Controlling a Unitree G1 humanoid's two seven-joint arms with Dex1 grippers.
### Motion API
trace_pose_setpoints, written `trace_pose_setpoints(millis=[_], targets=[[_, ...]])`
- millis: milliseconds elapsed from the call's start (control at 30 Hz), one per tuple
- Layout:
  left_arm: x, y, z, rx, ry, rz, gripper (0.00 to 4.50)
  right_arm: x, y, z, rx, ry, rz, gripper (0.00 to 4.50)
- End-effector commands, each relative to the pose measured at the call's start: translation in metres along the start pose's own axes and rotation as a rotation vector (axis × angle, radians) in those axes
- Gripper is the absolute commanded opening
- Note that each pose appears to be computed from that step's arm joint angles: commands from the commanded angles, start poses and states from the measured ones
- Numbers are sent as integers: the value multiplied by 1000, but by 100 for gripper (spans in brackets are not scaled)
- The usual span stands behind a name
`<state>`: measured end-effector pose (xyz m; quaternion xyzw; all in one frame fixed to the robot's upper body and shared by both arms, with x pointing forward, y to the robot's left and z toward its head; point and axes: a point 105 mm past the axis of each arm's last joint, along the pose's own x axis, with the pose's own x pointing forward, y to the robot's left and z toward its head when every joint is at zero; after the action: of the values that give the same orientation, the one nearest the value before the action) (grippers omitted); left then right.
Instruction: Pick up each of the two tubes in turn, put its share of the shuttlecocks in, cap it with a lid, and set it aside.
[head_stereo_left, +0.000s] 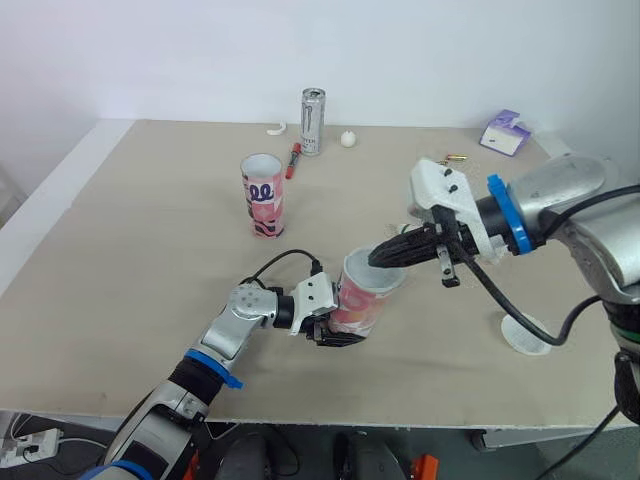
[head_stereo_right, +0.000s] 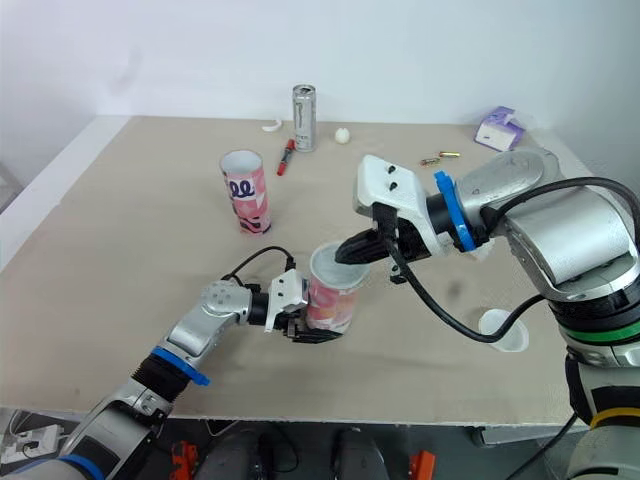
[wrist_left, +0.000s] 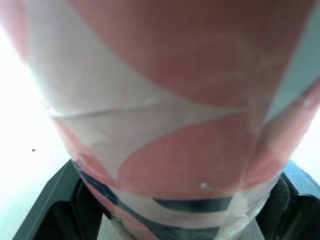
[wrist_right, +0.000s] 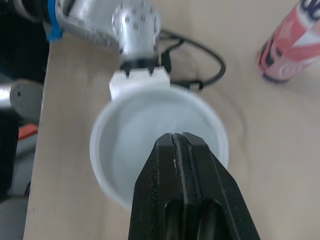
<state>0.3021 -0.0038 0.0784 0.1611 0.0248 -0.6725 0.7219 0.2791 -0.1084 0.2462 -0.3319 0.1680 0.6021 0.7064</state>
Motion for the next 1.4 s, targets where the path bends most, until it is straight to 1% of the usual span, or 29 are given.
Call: trace_pose_setpoints(millis=[33,267,433,833,1167,1400], targets=[[-9,-9,-48,-117,167,14,350,-4,1,7,-58,23,-1,5],[-8,-9,-48,-117,168,13,350,4,-5,8,-105,49,-14,5],[-8,-9,-49,-117,169,13,350,11,-5,14,-123,27,4,5],[-9,-8,-49,-122,168,20,350,18,-5,15,-100,-3,5,5],[-9,-7,-48,-117,167,20,350,22,2,-9,-48,107,61,5],[-10,-6,-48,-122,168,26,350,18,4,-14,-64,163,75,5]])
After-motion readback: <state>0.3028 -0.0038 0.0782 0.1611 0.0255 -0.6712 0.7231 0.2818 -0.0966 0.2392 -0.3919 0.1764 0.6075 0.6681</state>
